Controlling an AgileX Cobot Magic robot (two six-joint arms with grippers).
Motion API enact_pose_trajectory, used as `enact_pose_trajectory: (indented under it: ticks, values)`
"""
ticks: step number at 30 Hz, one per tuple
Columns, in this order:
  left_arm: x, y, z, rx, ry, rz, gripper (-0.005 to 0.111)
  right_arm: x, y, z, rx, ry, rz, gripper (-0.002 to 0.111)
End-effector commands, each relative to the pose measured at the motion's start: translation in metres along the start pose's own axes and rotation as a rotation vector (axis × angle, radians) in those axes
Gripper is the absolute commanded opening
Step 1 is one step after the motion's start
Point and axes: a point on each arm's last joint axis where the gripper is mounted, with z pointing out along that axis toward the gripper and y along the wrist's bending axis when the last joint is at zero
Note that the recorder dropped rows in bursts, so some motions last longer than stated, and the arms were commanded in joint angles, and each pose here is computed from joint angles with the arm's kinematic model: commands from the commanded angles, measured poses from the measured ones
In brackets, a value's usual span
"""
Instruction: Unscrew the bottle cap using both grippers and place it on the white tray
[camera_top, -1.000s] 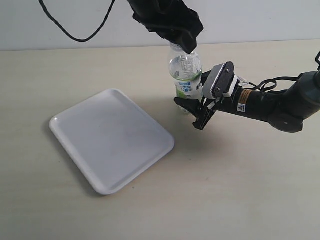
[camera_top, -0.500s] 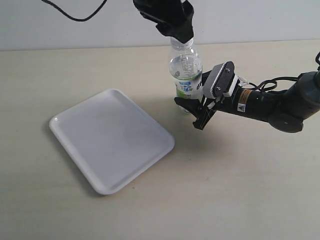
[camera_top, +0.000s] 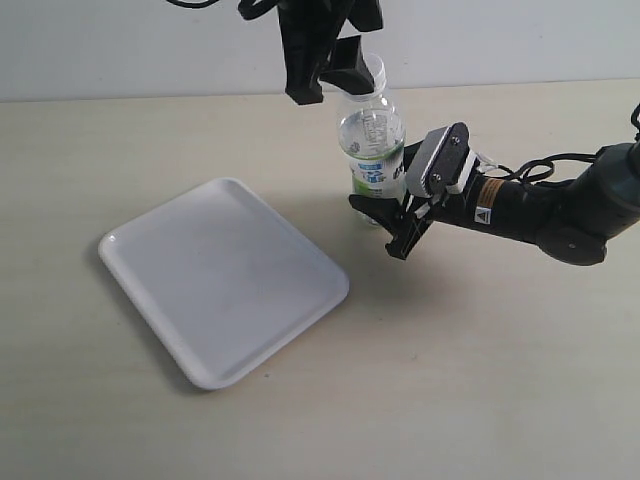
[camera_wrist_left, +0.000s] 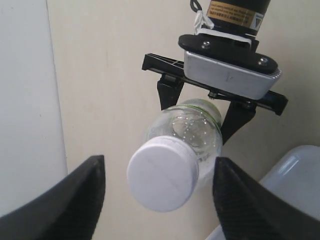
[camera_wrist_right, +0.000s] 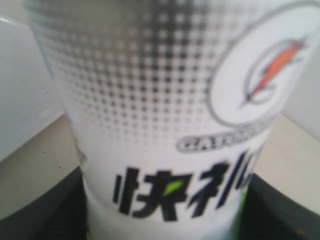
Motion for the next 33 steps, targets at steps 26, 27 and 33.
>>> enact_pose_trajectory:
  ticks: [26,27,33]
  values:
    - [0.003,-0.002,0.019,0.018,0.020,-0.053,0.040,0.019,0.005,-0.001,-0.023,0.140,-0.011,0.000]
    - [0.004,-0.002,0.019,0.018,0.025,-0.057,0.034,0.019,0.005,-0.001,-0.023,0.140,-0.011,0.000]
    - [0.004,-0.002,0.019,0.016,0.024,-0.075,0.000,0.019,0.005,-0.001,-0.023,0.140,-0.011,0.000]
